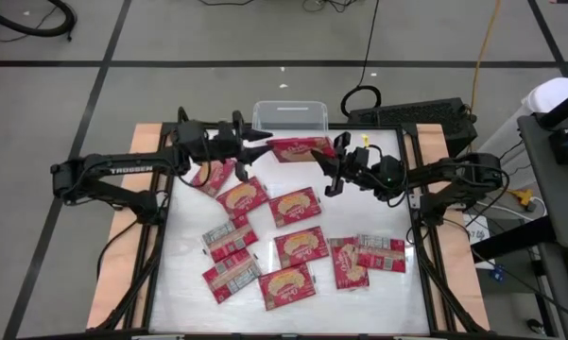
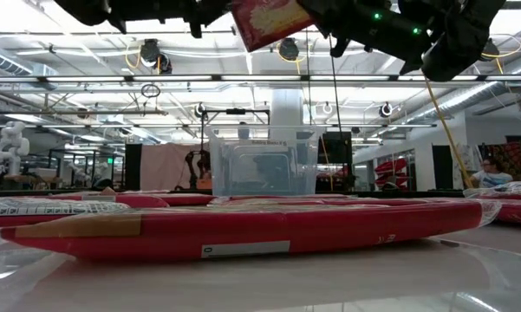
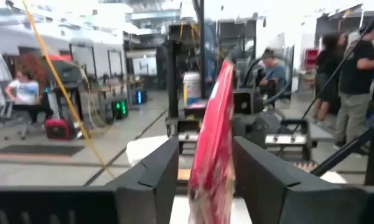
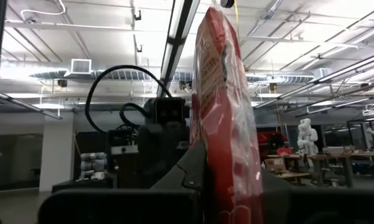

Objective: Sort popcorn bags into baskets
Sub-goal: Put the popcorn bag into the transparent bin

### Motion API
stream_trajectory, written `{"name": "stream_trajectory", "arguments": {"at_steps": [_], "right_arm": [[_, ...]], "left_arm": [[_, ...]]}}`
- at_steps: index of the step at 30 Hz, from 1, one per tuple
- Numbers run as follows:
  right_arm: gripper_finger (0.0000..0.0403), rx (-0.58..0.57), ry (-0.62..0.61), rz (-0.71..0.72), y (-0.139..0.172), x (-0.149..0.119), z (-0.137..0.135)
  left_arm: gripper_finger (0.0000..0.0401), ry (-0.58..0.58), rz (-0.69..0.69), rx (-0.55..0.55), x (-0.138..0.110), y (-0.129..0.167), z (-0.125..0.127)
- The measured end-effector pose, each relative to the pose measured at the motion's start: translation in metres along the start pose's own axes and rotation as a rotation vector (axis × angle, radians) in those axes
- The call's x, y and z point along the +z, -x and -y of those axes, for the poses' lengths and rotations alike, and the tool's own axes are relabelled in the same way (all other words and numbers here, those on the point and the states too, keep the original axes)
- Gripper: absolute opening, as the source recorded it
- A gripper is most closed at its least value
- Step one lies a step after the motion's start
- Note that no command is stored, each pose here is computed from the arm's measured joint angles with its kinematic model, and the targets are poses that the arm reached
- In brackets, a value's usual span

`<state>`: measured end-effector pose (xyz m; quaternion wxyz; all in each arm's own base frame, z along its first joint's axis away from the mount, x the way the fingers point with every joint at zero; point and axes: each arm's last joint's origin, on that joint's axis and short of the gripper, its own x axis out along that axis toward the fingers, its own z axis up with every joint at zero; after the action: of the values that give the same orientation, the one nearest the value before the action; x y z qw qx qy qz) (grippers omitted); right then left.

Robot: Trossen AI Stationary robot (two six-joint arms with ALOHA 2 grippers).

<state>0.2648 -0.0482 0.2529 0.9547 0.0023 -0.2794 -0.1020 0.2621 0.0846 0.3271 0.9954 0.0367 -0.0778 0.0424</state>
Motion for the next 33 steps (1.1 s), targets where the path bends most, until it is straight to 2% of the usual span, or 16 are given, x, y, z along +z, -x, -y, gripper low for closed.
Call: {"name": "stream_trajectory", "arguments": {"at_steps": [3, 6, 9, 13, 17, 26, 30, 33], "right_arm": [[0.0013, -0.008, 0.005, 0.001, 0.000, 0.000, 0.003], [0.0013, -0.020, 0.012, 0.006, 0.000, 0.001, 0.007], [0.0013, -0.035, 0.022, 0.011, 0.000, 0.001, 0.011], [0.0013, -0.052, 0.005, 0.011, 0.000, 0.002, 0.017], [0.0013, -0.052, 0.006, 0.003, 0.000, 0.001, 0.017], [0.0013, -0.057, 0.013, -0.005, -0.001, 0.000, 0.018], [0.0020, -0.084, -0.003, 0.000, -0.001, 0.000, 0.019], [0.0041, -0.130, -0.015, 0.004, 0.000, 0.000, 0.020]], "left_arm": [[0.0150, 0.010, -0.078, -0.035, 0.000, -0.003, -0.013], [0.0169, 0.011, -0.114, -0.087, 0.012, -0.007, -0.025], [0.0193, 0.003, -0.174, -0.090, 0.011, -0.010, -0.033], [0.0200, -0.022, -0.139, -0.135, 0.015, -0.015, -0.037], [0.0161, -0.028, -0.151, -0.140, 0.008, -0.019, -0.039], [0.0020, -0.012, -0.161, -0.125, -0.003, -0.025, -0.048], [0.0025, 0.003, -0.158, -0.119, -0.003, -0.023, -0.053], [0.0030, 0.011, -0.150, -0.109, 0.001, -0.017, -0.059]]}}
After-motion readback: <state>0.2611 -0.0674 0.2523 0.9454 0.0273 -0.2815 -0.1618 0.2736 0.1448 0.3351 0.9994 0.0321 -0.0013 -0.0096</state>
